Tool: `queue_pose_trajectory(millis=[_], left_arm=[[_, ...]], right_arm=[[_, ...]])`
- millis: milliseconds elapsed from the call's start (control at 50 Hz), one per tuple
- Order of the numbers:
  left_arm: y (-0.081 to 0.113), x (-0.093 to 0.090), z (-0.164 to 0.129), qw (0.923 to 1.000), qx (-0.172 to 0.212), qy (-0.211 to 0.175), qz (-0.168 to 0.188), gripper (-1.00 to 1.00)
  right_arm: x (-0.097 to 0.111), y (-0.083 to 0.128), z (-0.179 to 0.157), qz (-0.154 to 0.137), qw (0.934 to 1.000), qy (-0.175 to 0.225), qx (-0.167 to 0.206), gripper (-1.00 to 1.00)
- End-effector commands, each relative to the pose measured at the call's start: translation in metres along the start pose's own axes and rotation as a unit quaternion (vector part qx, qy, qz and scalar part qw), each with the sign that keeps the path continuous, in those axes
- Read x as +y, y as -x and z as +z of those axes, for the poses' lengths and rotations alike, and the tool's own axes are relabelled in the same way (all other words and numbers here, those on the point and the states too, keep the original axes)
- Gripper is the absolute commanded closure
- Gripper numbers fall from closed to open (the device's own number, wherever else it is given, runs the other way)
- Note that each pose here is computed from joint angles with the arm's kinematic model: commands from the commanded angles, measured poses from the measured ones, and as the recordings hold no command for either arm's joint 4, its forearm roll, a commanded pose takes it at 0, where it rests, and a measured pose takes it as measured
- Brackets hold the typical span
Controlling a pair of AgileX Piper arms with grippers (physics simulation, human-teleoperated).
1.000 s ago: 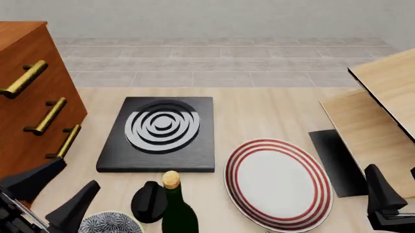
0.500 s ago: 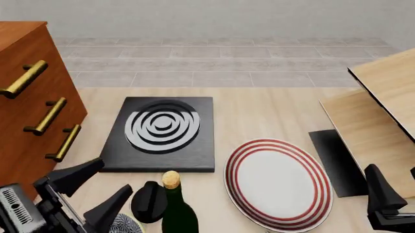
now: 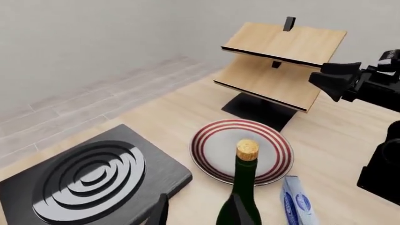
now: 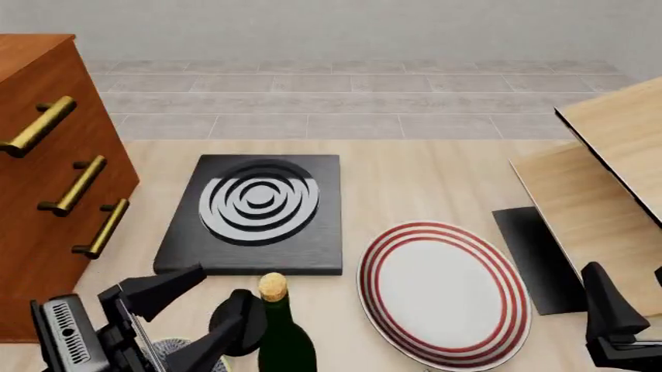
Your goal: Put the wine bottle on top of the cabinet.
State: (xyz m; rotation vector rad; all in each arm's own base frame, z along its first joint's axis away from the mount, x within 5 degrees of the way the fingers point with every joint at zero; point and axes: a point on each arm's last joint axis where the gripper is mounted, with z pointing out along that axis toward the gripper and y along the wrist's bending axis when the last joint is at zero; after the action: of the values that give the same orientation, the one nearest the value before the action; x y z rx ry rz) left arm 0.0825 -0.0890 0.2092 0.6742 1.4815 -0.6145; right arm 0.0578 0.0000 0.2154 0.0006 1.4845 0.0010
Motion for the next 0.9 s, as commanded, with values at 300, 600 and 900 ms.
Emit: queue_pose_trajectory(millis=[300, 600, 900], left_arm=[[-0.004, -0.008, 0.006, 0.9995, 0.005, -0.031, -0.001, -1.0], [-0.016, -0.017, 0.023, 0.9982, 0.02, -0.057, 0.002, -1.0], [-0.024, -0.022, 0.034, 0.9971, 0.031, -0.069, -0.001, -1.0]], right_arm=[[0.0, 0.0, 0.0, 0.0, 1.0, 0.0, 0.0, -1.0], [0.0, 0.0, 0.0, 0.0, 1.0, 0.0, 0.0, -1.0], [0.0, 0.0, 0.0, 0.0, 1.0, 0.0, 0.0, -1.0]])
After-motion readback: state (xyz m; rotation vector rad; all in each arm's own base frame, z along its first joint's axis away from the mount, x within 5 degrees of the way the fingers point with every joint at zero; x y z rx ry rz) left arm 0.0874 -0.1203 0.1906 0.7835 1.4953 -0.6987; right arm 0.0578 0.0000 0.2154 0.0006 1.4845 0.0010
